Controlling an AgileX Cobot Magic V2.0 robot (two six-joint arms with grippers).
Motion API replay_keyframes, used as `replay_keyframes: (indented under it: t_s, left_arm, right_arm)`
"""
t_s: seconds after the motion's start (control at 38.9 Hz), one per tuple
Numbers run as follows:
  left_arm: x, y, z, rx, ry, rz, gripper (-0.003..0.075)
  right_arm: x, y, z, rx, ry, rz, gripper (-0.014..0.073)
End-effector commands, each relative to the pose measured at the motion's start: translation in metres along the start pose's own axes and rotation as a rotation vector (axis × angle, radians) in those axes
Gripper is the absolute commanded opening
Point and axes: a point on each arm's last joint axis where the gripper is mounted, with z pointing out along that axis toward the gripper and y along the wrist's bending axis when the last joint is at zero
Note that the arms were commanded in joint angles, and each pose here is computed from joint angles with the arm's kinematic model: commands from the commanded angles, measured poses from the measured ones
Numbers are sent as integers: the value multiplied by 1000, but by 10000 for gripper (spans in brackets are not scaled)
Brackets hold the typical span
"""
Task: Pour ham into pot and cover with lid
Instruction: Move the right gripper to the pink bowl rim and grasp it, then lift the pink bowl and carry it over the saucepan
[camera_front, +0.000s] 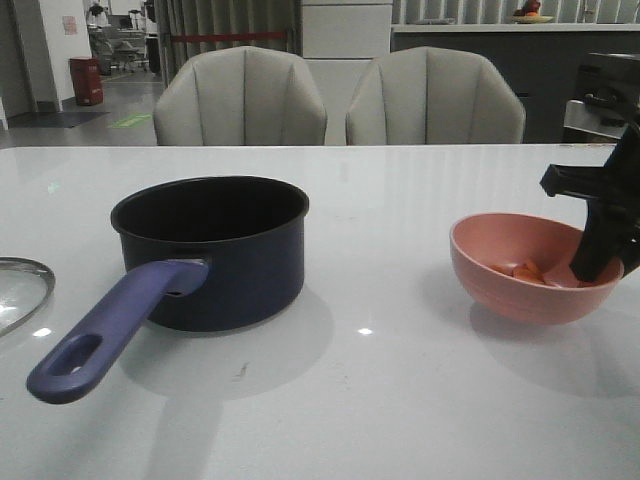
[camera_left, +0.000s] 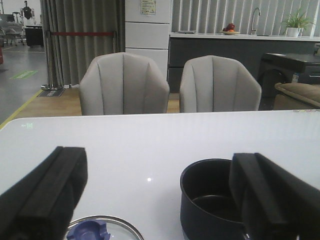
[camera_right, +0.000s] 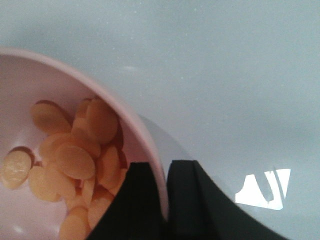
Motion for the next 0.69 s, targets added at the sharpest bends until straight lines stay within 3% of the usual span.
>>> replay_keyframes:
  t_s: [0.0,0.1,0.23,0.33,0.51,0.67]
  left_arm:
    - [-14,-1,0,11,-88,-6,617]
    - [-14,-1,0,11,-88,-6,617]
    - [-14,-1,0,11,-88,-6,617]
    - [-14,-1,0,11,-88,-6,617]
    - [-14,-1,0,11,-88,-6,617]
    - [-14,-1,0,11,-88,-6,617]
  right_arm:
    - [-16,9,-44,2,-170,-50,130]
    - [-20,15,-64,-5,-258,-47,130]
    - [-20,29,-94,-93,-343,19,130]
    - [-18,44,-107,-105,-396,-57,130]
    - [-11,97,-117,-154,-489,-241,130]
    - [-4,138,-107,-217,-528,-270,130]
